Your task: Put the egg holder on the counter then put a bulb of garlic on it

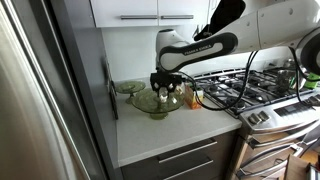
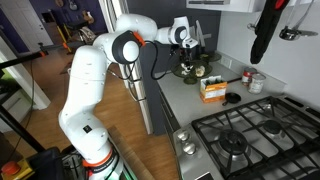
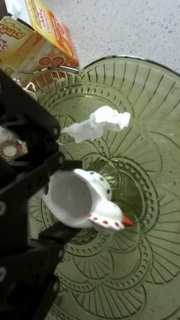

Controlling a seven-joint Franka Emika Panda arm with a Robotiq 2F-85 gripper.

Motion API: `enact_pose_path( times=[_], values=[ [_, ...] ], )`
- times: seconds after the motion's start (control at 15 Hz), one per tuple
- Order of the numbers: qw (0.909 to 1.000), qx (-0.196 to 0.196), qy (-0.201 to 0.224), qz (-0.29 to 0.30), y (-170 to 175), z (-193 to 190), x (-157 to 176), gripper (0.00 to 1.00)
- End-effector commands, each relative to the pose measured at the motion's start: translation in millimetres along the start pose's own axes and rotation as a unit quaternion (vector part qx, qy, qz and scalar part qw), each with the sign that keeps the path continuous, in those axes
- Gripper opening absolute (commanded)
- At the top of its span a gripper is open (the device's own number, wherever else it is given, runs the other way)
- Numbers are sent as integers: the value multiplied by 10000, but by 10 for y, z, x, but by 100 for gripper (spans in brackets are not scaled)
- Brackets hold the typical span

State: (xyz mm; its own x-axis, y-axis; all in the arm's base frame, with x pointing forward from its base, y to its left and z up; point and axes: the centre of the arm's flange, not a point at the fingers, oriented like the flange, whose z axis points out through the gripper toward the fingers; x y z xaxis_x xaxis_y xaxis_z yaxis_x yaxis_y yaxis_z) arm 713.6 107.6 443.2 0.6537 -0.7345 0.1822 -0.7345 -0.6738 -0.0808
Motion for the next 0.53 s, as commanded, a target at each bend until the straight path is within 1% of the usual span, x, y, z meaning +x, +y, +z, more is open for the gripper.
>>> enact_pose_path(
  times=[0.0,0.07,0.47],
  values=[
    [9998,-45,-114,136,-18,14,49,35],
    [9998,-33,-120,149,-13,9,56,29],
    [9993,202,-117,288,86,-192,155,29]
  ],
)
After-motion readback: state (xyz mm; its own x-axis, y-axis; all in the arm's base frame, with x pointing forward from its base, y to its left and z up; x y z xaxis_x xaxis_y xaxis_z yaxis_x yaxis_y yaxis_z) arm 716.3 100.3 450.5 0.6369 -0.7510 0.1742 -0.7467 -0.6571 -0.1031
